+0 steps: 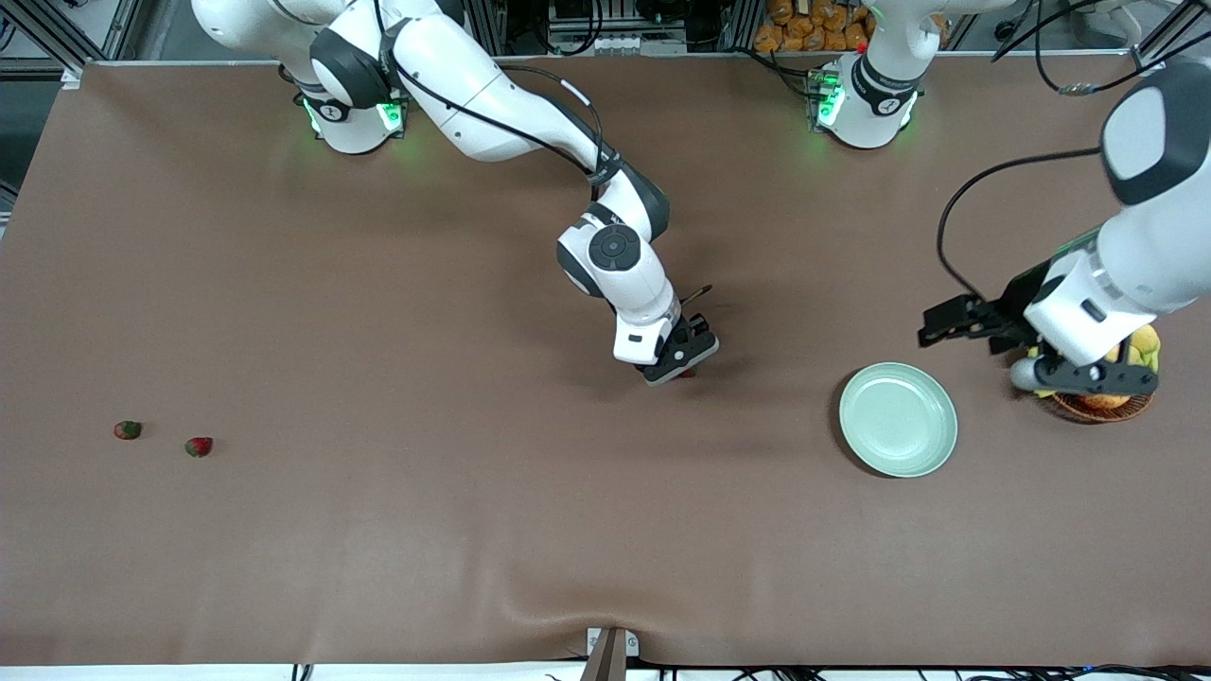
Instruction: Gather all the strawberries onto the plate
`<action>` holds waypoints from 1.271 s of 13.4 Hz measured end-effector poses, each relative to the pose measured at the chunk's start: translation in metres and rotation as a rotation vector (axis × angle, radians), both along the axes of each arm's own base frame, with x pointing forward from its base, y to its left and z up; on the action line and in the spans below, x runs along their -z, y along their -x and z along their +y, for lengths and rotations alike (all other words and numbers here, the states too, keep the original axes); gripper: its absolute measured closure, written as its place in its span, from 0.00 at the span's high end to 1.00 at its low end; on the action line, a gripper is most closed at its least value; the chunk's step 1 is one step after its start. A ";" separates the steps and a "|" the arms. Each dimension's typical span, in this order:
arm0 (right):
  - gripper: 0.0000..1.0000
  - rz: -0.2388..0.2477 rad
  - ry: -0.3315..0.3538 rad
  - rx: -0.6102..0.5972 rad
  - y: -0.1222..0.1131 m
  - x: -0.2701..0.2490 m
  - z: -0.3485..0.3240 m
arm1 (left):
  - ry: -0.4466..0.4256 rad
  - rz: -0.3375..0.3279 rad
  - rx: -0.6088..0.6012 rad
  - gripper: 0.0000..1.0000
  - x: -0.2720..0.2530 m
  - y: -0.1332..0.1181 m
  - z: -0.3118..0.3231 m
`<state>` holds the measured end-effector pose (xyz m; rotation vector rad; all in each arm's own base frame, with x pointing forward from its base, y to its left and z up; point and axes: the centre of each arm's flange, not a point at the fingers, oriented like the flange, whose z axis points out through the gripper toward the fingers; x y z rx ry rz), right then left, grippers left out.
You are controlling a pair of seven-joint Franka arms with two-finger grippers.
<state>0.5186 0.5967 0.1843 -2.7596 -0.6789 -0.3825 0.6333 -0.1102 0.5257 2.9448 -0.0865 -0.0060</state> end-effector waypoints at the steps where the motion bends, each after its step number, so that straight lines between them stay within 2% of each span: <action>1: 0.80 -0.019 0.000 -0.006 -0.004 -0.006 0.000 | 0.003 -0.009 0.016 1.00 0.009 -0.004 -0.013; 3: 1.00 -0.044 0.003 0.010 -0.020 -0.028 -0.009 | 0.009 -0.022 0.052 1.00 0.028 -0.008 -0.047; 5: 1.00 -0.048 0.032 0.055 -0.052 -0.061 -0.038 | 0.007 0.003 0.057 1.00 0.049 -0.010 -0.065; 7: 1.00 -0.022 0.080 0.114 -0.086 -0.101 -0.081 | 0.002 0.041 -0.010 1.00 0.074 -0.014 -0.077; 9: 1.00 -0.004 0.138 0.174 -0.113 -0.137 -0.126 | -0.039 0.092 -0.132 1.00 0.096 -0.009 -0.103; 13: 1.00 0.020 0.298 0.316 -0.157 -0.165 -0.223 | -0.185 0.161 -0.483 1.00 0.142 0.025 -0.191; 15: 1.00 0.047 0.365 0.391 -0.179 -0.163 -0.283 | -0.203 0.180 -0.645 1.00 0.174 0.036 -0.223; 17: 1.00 0.071 0.391 0.433 -0.205 -0.158 -0.357 | -0.209 0.193 -0.769 1.00 0.212 0.044 -0.251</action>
